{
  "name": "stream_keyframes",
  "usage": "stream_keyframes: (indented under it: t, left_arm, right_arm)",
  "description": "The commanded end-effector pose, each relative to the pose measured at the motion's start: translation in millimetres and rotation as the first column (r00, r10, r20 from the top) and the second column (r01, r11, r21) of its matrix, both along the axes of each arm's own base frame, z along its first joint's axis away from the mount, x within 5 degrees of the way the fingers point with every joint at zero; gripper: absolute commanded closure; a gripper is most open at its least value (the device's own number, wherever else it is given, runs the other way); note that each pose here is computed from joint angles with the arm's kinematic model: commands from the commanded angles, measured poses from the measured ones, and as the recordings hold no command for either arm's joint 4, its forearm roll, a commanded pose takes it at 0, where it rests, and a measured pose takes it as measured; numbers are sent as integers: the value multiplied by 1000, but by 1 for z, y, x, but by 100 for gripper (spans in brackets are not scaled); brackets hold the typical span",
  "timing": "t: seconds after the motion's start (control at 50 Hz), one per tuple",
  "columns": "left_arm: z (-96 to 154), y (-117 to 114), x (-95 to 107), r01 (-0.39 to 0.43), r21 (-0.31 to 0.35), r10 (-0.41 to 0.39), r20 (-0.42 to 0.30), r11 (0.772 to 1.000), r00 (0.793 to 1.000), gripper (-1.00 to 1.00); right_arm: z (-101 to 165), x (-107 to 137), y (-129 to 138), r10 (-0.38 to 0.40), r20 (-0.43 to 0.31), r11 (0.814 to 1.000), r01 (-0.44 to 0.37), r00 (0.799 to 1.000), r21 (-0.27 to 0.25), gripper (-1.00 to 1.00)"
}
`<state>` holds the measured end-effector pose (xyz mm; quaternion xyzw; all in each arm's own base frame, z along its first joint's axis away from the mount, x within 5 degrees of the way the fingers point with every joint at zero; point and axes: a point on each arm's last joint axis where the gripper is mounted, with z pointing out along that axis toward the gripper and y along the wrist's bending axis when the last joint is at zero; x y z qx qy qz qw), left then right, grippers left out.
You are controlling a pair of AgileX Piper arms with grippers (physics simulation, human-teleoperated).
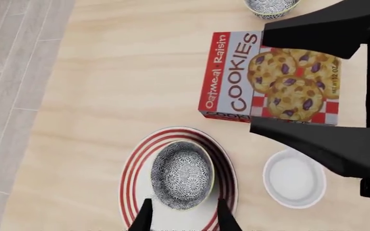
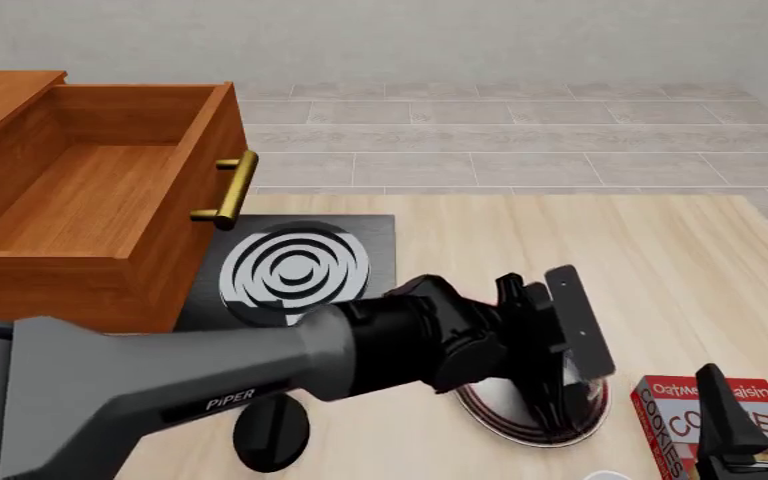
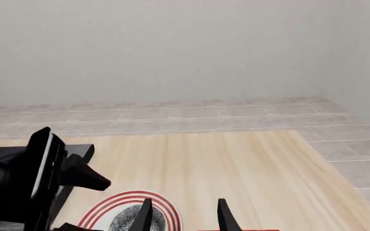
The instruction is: Pick the akita bowl in the top layer of the wooden cabinet and place it on the plate.
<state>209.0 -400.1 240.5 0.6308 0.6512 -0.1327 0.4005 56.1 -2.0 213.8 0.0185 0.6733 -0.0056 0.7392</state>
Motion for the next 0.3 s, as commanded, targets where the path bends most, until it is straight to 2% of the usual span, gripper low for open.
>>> stream_keyframes:
  t: [0.02, 0.3]
  left_arm:
    - [6, 6, 2, -5, -3, 5, 10, 1000, 1000, -100]
    - [16, 12, 4, -12, -15, 13, 20, 1000, 1000, -100]
  right_arm:
    - [0, 0, 0, 1, -2, 1000, -1, 1000, -6, -100]
    - [0, 0, 0, 6, -4, 1000, -6, 1000, -13, -100]
